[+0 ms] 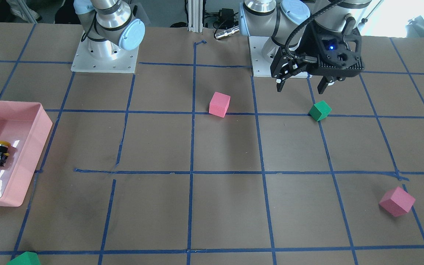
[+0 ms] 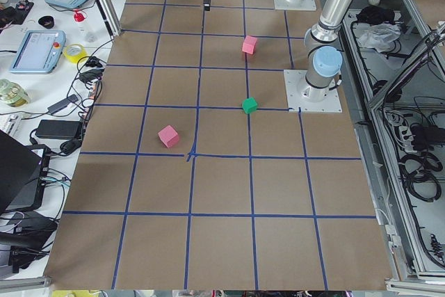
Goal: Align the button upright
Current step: 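Lower the right gripper into the bin and grasp the button switch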
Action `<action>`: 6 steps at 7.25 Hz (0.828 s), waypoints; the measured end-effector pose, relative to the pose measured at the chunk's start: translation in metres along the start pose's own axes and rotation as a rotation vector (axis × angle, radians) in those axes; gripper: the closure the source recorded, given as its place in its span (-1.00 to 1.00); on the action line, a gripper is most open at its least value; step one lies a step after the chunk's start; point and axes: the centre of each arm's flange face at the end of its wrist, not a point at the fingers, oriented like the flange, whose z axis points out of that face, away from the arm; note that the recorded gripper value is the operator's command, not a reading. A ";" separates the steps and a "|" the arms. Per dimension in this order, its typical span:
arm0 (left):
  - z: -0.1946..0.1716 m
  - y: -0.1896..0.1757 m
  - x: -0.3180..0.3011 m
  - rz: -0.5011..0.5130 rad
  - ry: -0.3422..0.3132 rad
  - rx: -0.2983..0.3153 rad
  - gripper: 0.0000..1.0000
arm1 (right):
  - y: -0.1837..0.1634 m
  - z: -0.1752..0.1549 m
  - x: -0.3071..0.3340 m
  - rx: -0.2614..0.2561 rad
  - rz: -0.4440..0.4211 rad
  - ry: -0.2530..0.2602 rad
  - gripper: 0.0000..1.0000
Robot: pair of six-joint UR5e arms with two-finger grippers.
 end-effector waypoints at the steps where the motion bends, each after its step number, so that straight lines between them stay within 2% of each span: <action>1: 0.000 0.000 0.000 -0.012 0.000 0.001 -1.00 | 0.004 0.031 0.006 0.010 0.005 0.002 -1.00; 3: -0.001 0.000 0.000 -0.029 0.000 0.001 -1.00 | 0.003 0.077 0.011 -0.005 0.012 -0.011 -1.00; 6: -0.001 0.001 0.000 -0.025 0.000 0.001 -1.00 | 0.001 0.109 0.013 -0.014 0.014 -0.016 -1.00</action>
